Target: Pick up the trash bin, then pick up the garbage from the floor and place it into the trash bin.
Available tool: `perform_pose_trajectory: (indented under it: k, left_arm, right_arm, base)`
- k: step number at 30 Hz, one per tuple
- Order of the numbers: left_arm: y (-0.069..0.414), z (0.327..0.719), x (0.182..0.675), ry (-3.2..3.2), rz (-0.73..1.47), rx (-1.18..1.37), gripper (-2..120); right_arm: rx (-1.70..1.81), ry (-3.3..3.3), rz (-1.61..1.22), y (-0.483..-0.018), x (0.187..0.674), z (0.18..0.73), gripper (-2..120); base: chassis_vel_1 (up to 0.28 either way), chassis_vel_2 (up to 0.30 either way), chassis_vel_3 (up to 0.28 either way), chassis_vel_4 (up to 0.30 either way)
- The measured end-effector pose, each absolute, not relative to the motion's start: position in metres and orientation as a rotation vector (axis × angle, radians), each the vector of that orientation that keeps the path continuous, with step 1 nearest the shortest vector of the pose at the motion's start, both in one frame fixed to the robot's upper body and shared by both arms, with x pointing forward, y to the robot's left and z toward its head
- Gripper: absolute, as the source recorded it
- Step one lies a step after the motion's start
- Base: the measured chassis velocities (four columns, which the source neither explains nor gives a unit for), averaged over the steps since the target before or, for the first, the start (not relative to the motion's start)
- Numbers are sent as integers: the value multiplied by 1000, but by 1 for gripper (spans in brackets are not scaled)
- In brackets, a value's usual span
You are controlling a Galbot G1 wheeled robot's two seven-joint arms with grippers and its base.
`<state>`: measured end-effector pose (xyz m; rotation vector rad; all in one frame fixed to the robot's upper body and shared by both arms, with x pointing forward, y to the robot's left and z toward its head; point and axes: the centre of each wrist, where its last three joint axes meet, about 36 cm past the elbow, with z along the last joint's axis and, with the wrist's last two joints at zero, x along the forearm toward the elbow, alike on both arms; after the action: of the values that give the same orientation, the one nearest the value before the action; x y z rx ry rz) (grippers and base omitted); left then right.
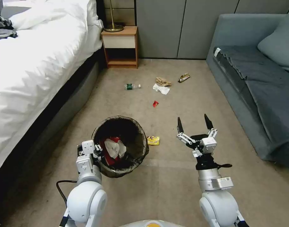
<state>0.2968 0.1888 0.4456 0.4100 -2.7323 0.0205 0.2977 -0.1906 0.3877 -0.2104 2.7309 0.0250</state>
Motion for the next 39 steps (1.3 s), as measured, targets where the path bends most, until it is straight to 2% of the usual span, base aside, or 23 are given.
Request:
perform_pose_trajectory:
  k: [8, 27, 39]
  left_arm:
    - [189, 445, 297, -2731, 17, 410, 1]
    - [189, 443, 298, -2729, 13, 413, 1]
    - [189, 444, 299, -2731, 16, 416, 1]
  right_arm:
    - [-205, 2729, 21, -190, 297, 388, 100]
    - [-212, 2708, 26, -190, 295, 387, 100]
    - [-232, 2681, 21, -189, 296, 382, 100]
  base:
    - [-93, 105, 112, -112]
    - [-187, 193, 194, -192]
    - [-28, 28, 27, -23]
